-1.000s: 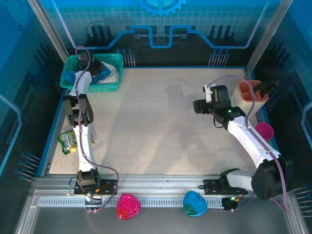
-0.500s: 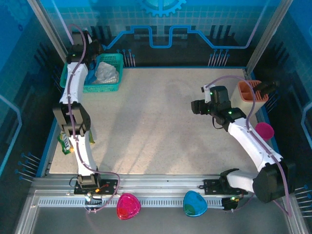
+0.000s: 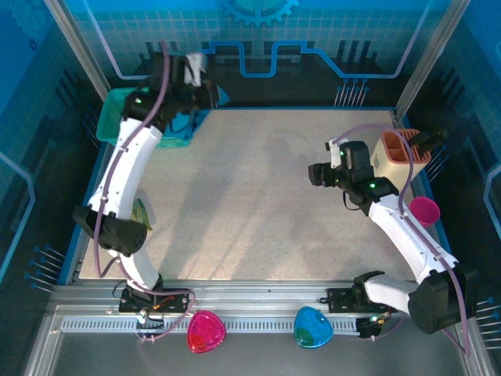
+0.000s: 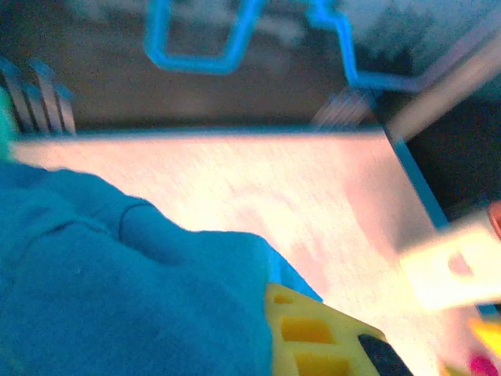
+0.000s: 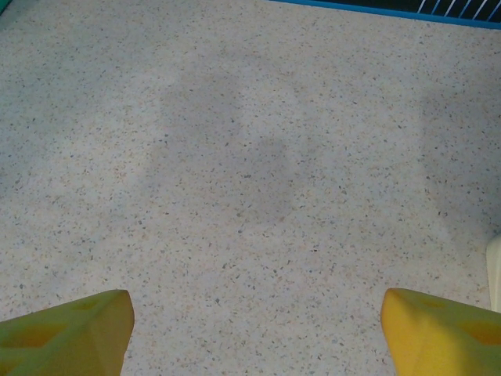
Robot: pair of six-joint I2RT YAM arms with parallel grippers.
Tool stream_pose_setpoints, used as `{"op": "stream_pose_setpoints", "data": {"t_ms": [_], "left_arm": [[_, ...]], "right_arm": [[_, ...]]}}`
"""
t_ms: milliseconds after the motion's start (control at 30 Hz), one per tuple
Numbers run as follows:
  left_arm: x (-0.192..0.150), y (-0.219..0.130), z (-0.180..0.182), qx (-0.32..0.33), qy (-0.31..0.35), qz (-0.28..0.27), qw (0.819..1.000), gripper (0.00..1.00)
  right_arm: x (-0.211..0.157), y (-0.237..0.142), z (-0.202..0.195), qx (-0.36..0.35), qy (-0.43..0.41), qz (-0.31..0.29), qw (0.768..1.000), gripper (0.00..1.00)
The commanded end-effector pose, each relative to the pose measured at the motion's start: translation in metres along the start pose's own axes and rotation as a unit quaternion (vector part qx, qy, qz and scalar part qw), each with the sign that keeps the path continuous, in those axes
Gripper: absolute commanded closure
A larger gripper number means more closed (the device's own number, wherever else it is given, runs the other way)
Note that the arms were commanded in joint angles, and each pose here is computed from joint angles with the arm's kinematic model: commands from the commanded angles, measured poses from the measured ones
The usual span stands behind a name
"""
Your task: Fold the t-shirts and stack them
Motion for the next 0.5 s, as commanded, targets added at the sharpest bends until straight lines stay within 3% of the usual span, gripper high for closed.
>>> {"op": "stream_pose_setpoints", "data": {"t_ms": [0,200,467], "left_arm": [[-0.040,-0.002,-0.045,-0.052,0.027,0.058,0.997,1.00],[-0.111,0.035,-0.105,-0.103,0.058,0.147,0.982,1.00],[-0.202,0.108,-0.156,-0.153,0.052,0.221,0.962,1.00]], "right_arm": [[-0.007,0.004,0.004,0.009,-0.002,0.010,1.000,0.16],[-0.009,0.005,0.005,0.017,-0.002,0.017,1.000,0.15],[-0.008,0.000,0.001,-0.002,0.000,0.025,1.000,0.13]]}}
Point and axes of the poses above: each hand's point on the last joint's axis, 136 mm out from that joint toward the fingers, its own y axis out along the fingers, its own z axis along the line the jaws close on, x = y × z, the point moved 7 cm from there along -y, back along the fingers, and after that the axes turned 8 degrees about y, right-handed, at the moved point
